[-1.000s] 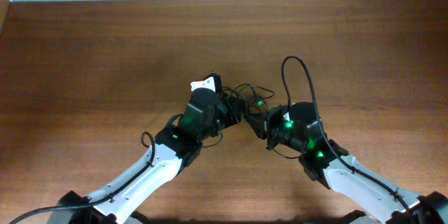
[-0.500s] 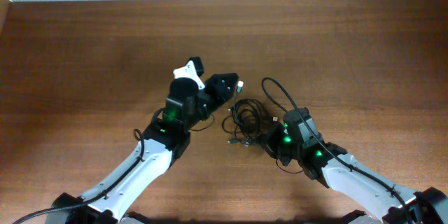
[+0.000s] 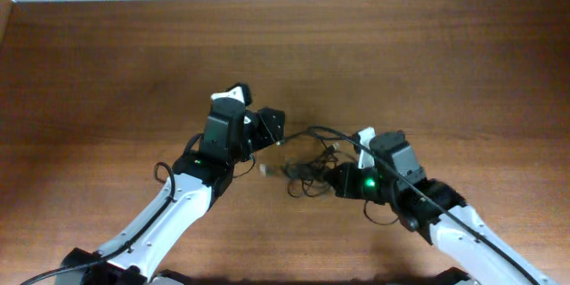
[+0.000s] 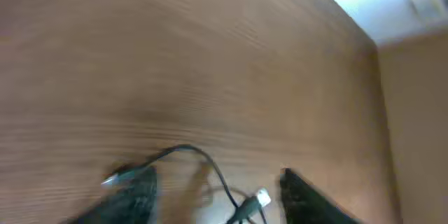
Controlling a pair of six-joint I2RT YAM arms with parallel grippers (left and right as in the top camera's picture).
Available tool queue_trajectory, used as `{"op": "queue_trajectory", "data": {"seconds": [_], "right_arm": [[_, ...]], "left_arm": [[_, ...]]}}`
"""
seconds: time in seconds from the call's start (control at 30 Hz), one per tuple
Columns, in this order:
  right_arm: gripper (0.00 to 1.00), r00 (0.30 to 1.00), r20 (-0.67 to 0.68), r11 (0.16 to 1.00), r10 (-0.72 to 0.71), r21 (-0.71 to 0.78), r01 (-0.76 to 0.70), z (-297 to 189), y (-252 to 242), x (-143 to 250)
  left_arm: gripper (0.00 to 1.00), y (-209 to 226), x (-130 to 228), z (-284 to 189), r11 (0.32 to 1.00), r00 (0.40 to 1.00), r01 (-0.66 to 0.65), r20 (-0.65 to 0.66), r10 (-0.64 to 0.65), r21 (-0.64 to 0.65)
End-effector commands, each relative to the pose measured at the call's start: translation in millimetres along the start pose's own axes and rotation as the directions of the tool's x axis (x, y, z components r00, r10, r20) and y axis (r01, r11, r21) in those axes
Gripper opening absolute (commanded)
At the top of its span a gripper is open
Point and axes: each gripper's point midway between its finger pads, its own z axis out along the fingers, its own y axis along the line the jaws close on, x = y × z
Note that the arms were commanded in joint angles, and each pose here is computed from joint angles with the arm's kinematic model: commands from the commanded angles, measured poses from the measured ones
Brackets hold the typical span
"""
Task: Untangle cables
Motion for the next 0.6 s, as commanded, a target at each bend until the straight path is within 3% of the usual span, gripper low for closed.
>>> {"op": "queue_trajectory", "data": {"seconds": [0.0,0.1,0.2,0.27,0.3,0.4,0.47,0.53,0.57], "right_arm": [[0.04,0.973,0.063,0.975,-0.224,0.027,0.222,-25,25,-27],[0.04,0.961,0.091,0.964,-0.262,0.072,0.256,-38,33,-43],[0.04,0.952,0.137,0.96,-0.272,0.106,0.259,-46,36,-57],[0.04,0.949,0.16,0.959,-0.273,0.121,0.256,-49,38,-63],[0.04,0.947,0.173,0.958,-0.271,0.148,0.247,-51,35,-67],[0.04,0.945,0.192,0.952,-0.266,0.205,0.226,-53,25,-72],[0.04,0.949,0.215,0.958,-0.231,0.221,0.184,-54,22,-76],[0.04,0.949,0.216,0.958,-0.231,0.22,0.183,-54,22,-76],[0.04,0.95,0.217,0.96,-0.224,0.218,0.176,-54,22,-76]], "left_arm": [[0.73,-41,15,-10,0.908,0.931,-0.345,-0.035,0.363,0.238],[0.81,-60,26,-20,0.838,0.893,-0.408,-0.032,0.448,0.362],[0.79,-59,11,-30,0.843,0.903,-0.404,0.004,0.43,0.355],[0.81,-52,-8,-45,0.88,0.933,-0.348,0.029,0.359,0.323],[0.95,-46,-17,-53,0.901,0.949,-0.309,0.038,0.313,0.303],[0.98,-18,-40,-77,0.972,0.999,0.043,0.006,-0.045,0.231],[0.99,-3,-27,-85,0.905,0.92,0.39,-0.12,-0.373,0.171],[0.99,4,5,-86,0.761,0.742,0.648,-0.256,-0.62,0.036],[0.99,6,17,-85,0.704,0.67,0.71,-0.279,-0.688,-0.03]]}}
